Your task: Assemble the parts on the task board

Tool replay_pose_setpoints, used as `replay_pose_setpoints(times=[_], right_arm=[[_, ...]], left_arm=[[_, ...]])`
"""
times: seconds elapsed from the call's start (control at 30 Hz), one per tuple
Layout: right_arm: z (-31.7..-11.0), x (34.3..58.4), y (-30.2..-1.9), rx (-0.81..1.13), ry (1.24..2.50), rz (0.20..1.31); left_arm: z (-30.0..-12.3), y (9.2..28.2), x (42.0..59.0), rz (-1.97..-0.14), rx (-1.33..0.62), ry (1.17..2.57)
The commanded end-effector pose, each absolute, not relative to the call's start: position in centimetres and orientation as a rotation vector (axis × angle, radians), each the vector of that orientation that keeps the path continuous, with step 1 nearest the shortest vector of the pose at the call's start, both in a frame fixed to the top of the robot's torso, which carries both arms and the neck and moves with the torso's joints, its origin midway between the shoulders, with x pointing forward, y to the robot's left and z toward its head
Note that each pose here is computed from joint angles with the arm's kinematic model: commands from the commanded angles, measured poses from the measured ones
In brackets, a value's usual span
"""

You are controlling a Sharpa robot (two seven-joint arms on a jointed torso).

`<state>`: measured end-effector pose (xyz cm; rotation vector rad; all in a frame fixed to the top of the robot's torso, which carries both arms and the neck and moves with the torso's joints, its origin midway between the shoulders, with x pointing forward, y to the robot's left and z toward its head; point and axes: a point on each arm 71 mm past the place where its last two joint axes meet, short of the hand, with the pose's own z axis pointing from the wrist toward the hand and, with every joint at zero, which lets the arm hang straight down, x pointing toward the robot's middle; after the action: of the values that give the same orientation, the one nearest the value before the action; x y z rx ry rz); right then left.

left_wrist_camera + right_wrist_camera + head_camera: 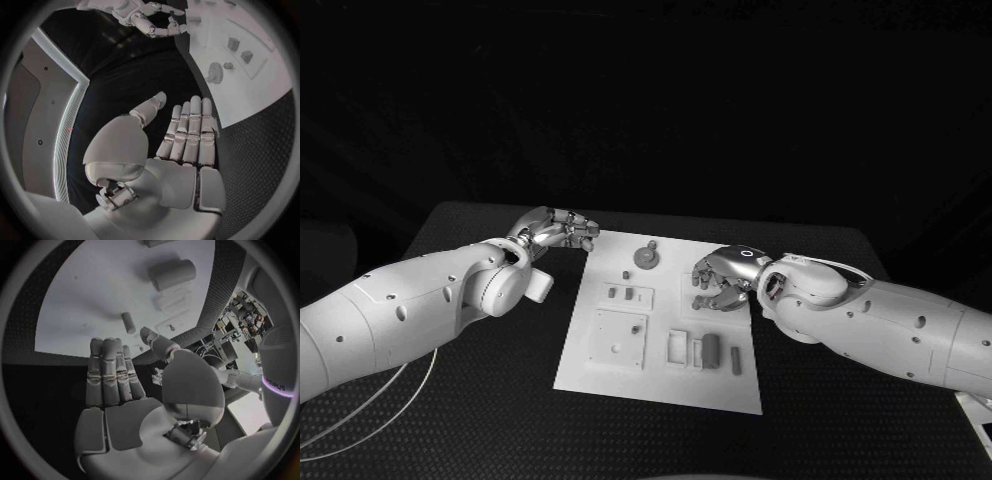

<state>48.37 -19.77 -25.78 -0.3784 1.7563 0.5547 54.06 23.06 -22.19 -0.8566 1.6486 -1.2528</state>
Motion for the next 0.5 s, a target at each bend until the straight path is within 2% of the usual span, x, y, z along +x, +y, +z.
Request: replay_pose_setpoints(times=[0.03, 0.5], right_arm=[[-26.2, 48.35, -19.66, -0.421, 1.771, 0.526], [-26.83, 48.12, -18.92, -0.438, 1.792, 0.547]], left_arm=[[-22.07, 22.86, 54.04, -1.274, -0.853, 1.65], [-22.07, 22.67, 54.02, -1.28, -0.851, 1.653]])
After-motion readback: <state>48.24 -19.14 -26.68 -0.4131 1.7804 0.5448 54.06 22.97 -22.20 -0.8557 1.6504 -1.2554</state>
